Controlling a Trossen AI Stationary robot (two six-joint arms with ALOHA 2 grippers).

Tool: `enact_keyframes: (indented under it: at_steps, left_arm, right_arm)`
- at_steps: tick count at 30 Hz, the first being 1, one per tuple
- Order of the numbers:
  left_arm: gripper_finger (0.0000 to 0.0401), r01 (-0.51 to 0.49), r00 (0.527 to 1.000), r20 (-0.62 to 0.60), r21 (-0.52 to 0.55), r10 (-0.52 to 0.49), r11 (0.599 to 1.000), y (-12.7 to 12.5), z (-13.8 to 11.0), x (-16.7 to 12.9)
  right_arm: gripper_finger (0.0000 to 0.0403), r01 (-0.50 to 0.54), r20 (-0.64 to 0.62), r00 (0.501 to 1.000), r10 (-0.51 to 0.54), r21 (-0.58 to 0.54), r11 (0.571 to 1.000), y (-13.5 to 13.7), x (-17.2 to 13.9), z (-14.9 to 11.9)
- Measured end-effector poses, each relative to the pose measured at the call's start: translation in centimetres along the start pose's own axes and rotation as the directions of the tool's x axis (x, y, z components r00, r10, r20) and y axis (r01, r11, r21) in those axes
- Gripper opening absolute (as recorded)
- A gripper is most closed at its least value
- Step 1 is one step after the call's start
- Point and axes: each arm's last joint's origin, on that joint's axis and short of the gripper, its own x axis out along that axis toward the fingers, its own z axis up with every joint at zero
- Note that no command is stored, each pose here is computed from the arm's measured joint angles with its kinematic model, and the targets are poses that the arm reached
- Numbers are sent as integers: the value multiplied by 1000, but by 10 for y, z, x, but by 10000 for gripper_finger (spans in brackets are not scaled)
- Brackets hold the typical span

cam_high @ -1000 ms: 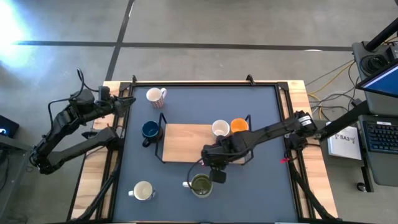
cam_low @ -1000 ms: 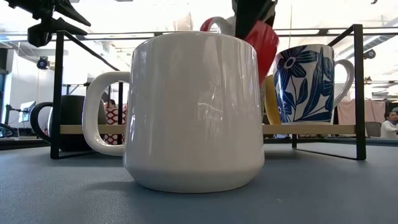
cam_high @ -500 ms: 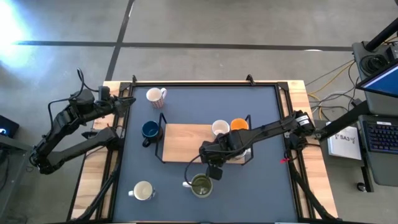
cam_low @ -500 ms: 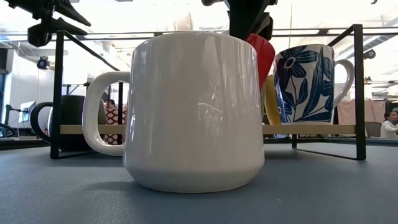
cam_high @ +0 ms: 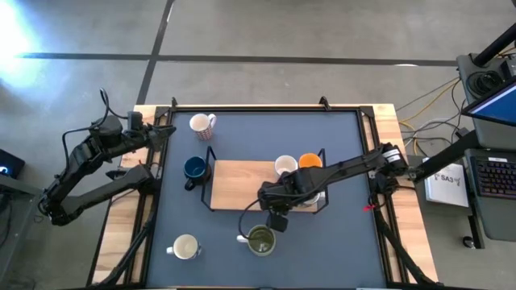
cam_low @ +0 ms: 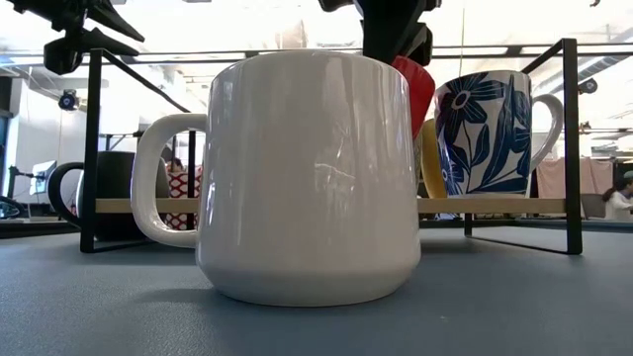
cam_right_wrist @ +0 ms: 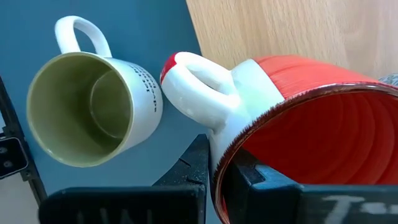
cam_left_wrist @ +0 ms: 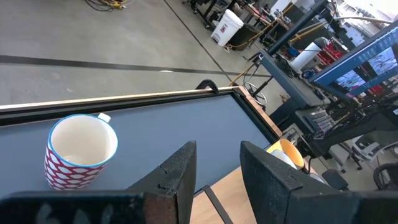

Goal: Place coffee mugs
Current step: Put the red mug on the shelf

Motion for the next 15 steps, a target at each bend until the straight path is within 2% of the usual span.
enact_keyframes:
  at_steps: [12, 15]
  left_arm:
    - [107, 0, 1000, 0, 8, 0, 1000, 0, 0, 0]
    - [107, 0, 1000, 0, 8, 0, 1000, 0, 0, 0]
  right_arm:
    - [14, 24, -2, 1000, -24, 14, 1000, -3, 8, 3]
    - [24, 23, -1, 1000, -23, 22, 999, -3, 8, 3]
